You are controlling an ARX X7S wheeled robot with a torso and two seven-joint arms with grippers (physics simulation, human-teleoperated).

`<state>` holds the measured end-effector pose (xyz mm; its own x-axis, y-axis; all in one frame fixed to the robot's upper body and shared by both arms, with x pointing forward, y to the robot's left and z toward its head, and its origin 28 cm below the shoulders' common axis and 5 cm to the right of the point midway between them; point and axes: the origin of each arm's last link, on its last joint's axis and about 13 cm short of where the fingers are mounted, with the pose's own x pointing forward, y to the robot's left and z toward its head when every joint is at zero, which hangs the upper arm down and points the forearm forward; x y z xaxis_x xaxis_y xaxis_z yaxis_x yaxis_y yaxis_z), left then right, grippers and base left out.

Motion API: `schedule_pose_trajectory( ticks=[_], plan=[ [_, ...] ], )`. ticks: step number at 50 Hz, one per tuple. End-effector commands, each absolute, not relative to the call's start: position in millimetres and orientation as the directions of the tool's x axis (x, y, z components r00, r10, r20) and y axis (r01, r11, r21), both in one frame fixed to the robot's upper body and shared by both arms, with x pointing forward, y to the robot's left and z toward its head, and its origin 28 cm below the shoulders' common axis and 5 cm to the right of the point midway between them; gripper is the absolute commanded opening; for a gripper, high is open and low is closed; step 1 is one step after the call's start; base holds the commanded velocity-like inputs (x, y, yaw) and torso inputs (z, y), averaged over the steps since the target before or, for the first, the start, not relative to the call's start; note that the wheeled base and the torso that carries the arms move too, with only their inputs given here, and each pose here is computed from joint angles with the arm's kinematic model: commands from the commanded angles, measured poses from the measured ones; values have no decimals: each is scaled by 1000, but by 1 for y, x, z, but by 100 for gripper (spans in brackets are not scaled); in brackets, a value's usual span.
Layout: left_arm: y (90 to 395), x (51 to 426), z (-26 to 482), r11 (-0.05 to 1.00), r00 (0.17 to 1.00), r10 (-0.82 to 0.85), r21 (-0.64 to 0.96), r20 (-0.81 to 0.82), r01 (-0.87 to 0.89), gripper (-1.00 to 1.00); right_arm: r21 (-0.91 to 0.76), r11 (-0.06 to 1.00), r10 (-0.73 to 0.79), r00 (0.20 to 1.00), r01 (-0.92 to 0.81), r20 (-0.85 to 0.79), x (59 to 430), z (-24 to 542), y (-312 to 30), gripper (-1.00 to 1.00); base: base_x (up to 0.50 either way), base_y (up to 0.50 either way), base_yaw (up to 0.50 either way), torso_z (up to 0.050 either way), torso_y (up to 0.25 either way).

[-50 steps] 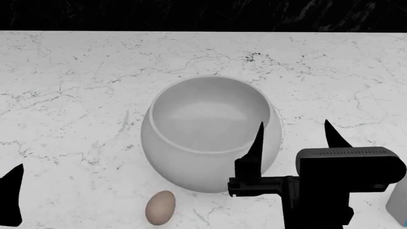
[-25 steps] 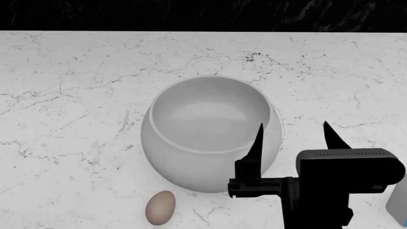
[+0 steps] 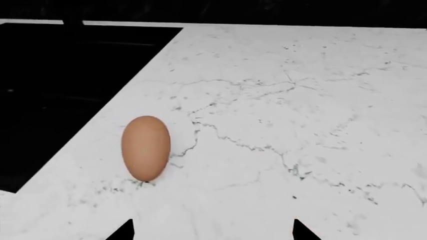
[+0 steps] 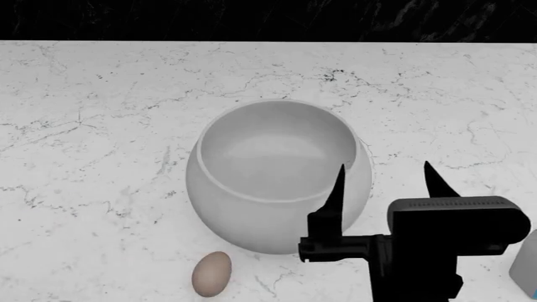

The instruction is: Place the eggs and milk next to the bowl.

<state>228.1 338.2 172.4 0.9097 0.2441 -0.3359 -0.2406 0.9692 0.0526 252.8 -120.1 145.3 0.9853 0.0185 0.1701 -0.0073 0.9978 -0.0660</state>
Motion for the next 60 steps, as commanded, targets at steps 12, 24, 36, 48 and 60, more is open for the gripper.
schedule_pose_trajectory(
  ticks=[12,24,36,48,60],
  plan=[
    [353,256,162,948,877,317,125,-361,-291,100,-71,997,18,985,-6,169,253,147,-119,100,0,0,0,0,0],
    [360,269,160,942,871,335,150,-360,-300,100,-76,997,25,986,-13,165,255,148,-118,100,0,0,0,0,0],
    [369,287,154,932,854,362,152,-374,-328,100,-79,997,24,986,-12,162,257,147,-118,100,0,0,0,0,0],
    [375,301,150,919,839,393,182,-378,-348,100,-82,997,21,987,-8,161,258,147,-117,100,0,0,0,0,0],
    [382,315,146,910,824,414,194,-387,-366,100,-84,996,19,988,-6,156,260,146,-117,100,0,0,0,0,0]
  ],
)
